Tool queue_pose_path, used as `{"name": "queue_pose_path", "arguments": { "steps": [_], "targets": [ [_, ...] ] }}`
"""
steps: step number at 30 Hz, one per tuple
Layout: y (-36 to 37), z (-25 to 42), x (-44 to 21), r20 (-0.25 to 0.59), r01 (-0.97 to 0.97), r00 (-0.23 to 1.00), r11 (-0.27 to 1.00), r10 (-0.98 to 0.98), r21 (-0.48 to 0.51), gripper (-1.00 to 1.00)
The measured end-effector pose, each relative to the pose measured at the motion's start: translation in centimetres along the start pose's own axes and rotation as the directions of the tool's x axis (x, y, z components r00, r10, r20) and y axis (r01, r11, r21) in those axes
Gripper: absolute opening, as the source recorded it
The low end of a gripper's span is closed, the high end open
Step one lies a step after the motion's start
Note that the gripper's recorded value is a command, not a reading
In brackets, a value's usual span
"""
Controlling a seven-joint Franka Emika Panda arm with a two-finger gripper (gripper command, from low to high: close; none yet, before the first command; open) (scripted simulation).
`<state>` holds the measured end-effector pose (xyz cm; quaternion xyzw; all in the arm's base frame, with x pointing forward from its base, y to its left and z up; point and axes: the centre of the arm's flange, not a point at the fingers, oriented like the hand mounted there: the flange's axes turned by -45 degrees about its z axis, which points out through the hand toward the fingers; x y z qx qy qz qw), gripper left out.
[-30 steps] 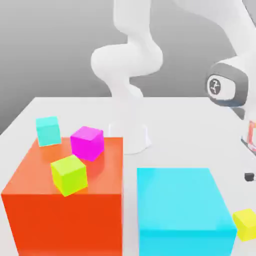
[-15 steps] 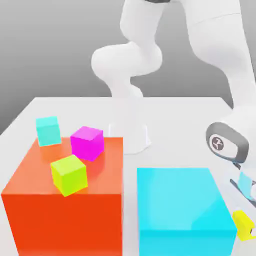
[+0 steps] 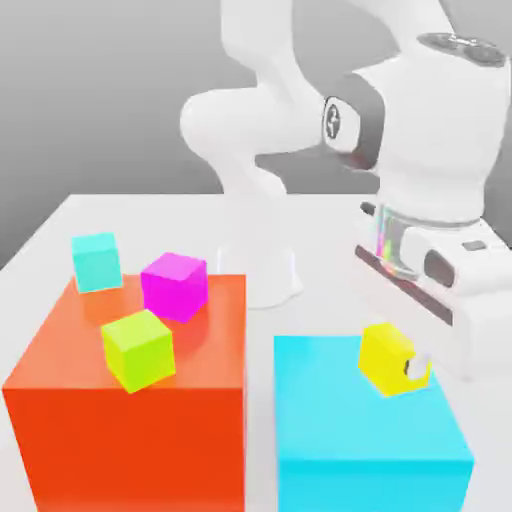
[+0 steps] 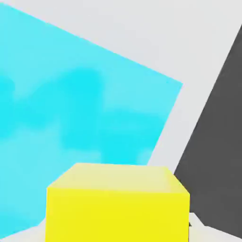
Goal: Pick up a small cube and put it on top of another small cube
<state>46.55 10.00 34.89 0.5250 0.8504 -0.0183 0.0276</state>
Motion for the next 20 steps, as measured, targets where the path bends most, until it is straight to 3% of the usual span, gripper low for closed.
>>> {"name": "queue_pose_path", "arguments": {
  "steps": [12, 16, 17, 20],
  "targets": [
    [-15.2, -9.4, -12.9, -0.052, 0.199, 0.979, 0.98, -0.199, -0.006, -1.0],
    [-16.7, -5.5, -13.5, -0.061, 0.218, 0.974, 0.976, -0.218, -0.011, -1.0],
    [-16.8, -4.2, -13.4, -0.062, 0.218, 0.974, 0.976, -0.219, -0.012, 1.0],
    [-16.8, -4.2, -13.4, -0.062, 0.218, 0.974, 0.976, -0.219, -0.012, 1.0]
  ]
}}
